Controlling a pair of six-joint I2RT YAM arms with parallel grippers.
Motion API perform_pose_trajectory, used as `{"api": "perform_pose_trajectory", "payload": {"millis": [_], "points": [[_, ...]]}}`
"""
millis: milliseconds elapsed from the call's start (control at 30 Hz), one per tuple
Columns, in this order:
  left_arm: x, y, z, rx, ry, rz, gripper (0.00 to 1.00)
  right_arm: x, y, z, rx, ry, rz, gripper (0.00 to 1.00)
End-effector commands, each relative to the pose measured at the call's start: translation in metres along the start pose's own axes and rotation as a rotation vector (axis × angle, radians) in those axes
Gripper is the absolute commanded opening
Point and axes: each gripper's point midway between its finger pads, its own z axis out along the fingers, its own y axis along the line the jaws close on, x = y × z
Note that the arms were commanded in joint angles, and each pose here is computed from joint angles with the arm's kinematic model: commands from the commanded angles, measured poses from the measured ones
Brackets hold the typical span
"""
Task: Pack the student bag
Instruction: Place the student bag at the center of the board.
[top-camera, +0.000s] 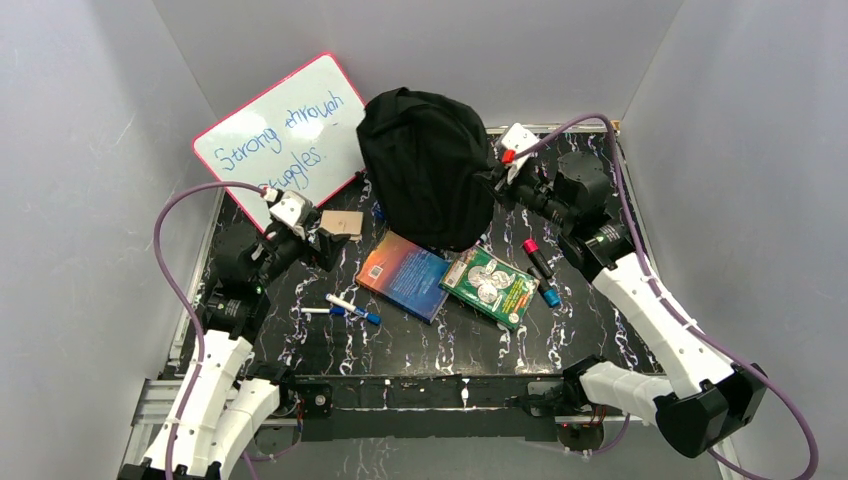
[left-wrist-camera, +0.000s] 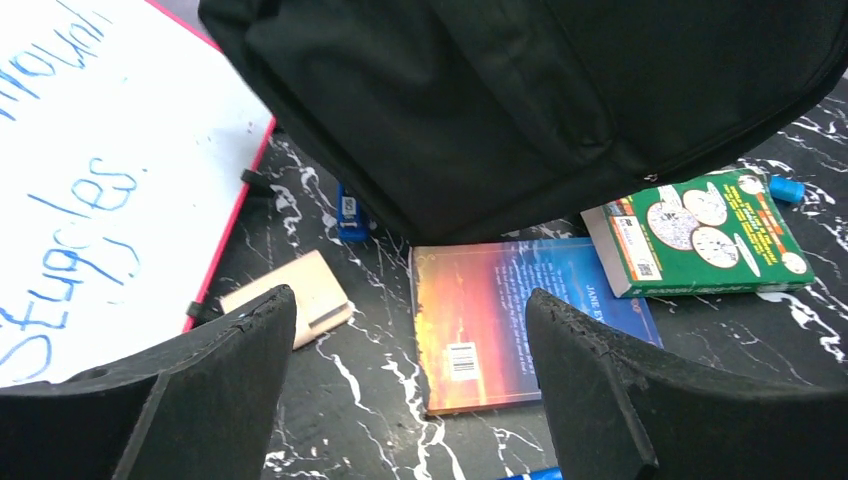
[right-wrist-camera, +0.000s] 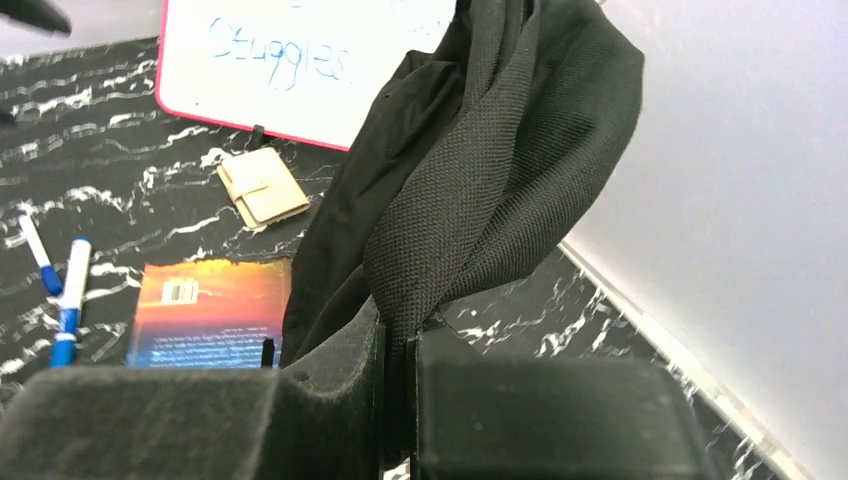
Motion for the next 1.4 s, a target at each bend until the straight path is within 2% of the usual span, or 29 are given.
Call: {"api": "perform_pose_trajectory", "payload": {"millis": [0, 167, 267, 533, 633, 933, 1167, 1367], "points": [[-0.002, -0.006, 0.004, 0.025, -0.043, -0.067, 0.81, -0.04, -0.032, -0.013, 0.211, -0.136, 0.194, 0.0], [0.004, -0.01, 0.008, 0.042, -0.052, -0.142, 0.81, -0.005, -0.034, -0.029, 0.322, -0.041, 0.317, 0.0], [0.007, -0.013, 0.014, 0.061, -0.049, -0.205, 0.8, 0.018, -0.018, -0.038, 0.307, -0.01, 0.372, 0.0], [0.02, -0.028, 0.039, 0.109, -0.004, -0.664, 0.74, 0.089, 0.036, -0.058, 0.23, 0.044, 0.477, 0.0], [0.029, -0.04, 0.045, 0.143, 0.015, -0.748, 0.73, 0.113, 0.049, -0.068, 0.248, 0.073, 0.554, 0.0], [0.055, -0.096, 0.076, 0.22, 0.146, -0.625, 0.73, 0.184, 0.072, -0.101, 0.421, 0.238, 0.839, 0.0], [0.057, -0.1, 0.11, 0.18, 0.189, -0.393, 0.74, 0.214, 0.096, -0.101, 0.414, 0.327, 0.993, 0.0], [0.054, -0.1, 0.142, 0.148, 0.204, -0.251, 0.74, 0.231, 0.106, -0.104, 0.429, 0.415, 1.05, 0.0]]}}
